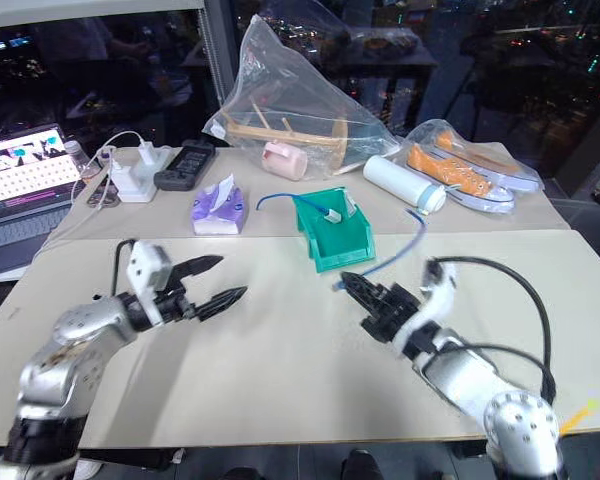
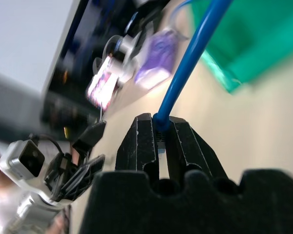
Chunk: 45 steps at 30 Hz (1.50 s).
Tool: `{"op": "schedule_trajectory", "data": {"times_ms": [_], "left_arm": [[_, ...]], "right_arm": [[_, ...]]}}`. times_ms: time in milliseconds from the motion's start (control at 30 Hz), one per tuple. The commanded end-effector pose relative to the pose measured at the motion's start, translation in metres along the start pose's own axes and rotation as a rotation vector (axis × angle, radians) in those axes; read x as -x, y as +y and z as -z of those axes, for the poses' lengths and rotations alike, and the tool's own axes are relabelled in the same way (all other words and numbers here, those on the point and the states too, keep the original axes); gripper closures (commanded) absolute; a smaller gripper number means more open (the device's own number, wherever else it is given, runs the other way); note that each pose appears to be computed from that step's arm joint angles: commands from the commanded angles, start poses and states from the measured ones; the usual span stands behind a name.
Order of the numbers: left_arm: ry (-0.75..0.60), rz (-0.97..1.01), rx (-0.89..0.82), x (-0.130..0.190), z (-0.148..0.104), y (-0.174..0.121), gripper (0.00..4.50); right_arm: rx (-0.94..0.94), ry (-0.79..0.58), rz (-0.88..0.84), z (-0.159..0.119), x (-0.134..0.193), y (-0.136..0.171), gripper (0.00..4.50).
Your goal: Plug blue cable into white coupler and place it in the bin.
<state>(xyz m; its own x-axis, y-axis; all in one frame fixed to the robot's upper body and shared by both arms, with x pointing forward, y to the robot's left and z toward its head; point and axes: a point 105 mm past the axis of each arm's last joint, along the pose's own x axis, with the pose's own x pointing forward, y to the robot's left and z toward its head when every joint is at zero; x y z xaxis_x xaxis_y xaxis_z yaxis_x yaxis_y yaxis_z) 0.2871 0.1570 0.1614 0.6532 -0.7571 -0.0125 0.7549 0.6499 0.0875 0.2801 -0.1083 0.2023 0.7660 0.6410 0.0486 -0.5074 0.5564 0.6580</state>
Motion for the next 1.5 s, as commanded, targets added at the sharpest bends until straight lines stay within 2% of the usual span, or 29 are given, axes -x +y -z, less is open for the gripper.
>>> {"op": "schedule_trajectory", "data": {"times_ms": [33, 67, 200, 267, 300, 533, 1033, 1100, 1133, 1433, 1500], "left_arm": [[-0.012, -0.103, 0.004, 0.030, -0.005, -0.001, 0.02], [-0.005, -0.129, 0.014, 0.037, -0.002, 0.000, 0.02], [0.119, -0.433, 0.016, 0.126, 0.040, 0.038, 0.02], [0.145, -0.523, -0.014, 0.148, 0.046, 0.049, 0.02], [0.116, -0.578, -0.007, 0.155, 0.045, 0.057, 0.02], [0.123, -0.680, -0.024, 0.157, 0.057, 0.086, 0.02], [0.180, -0.701, 0.026, 0.140, 0.093, 0.138, 0.02], [0.181, -0.683, 0.046, 0.133, 0.097, 0.140, 0.60], [0.176, -0.676, 0.054, 0.131, 0.098, 0.142, 0.71], [0.199, -0.568, 0.046, 0.111, 0.100, 0.143, 3.85], [0.214, -0.521, 0.047, 0.102, 0.099, 0.138, 3.85]], "right_arm": [[0.171, 0.083, -0.126, -0.008, -0.011, 0.017, 4.50], [0.195, 0.098, -0.142, -0.009, -0.013, 0.019, 4.50], [0.204, 0.132, -0.250, -0.010, -0.029, 0.035, 4.50], [0.235, 0.171, -0.279, -0.005, -0.031, 0.037, 4.50], [0.260, 0.190, -0.282, -0.003, -0.032, 0.036, 4.50], [0.498, 0.299, -0.283, 0.013, -0.033, 0.033, 4.50], [0.555, 0.255, -0.216, 0.009, -0.024, 0.025, 4.50], [0.562, 0.250, -0.206, 0.009, -0.022, 0.024, 4.50], [0.564, 0.247, -0.201, 0.009, -0.022, 0.024, 4.50], [0.568, 0.233, -0.175, 0.005, -0.017, 0.022, 4.50], [0.572, 0.226, -0.167, 0.004, -0.017, 0.022, 4.50]]}}
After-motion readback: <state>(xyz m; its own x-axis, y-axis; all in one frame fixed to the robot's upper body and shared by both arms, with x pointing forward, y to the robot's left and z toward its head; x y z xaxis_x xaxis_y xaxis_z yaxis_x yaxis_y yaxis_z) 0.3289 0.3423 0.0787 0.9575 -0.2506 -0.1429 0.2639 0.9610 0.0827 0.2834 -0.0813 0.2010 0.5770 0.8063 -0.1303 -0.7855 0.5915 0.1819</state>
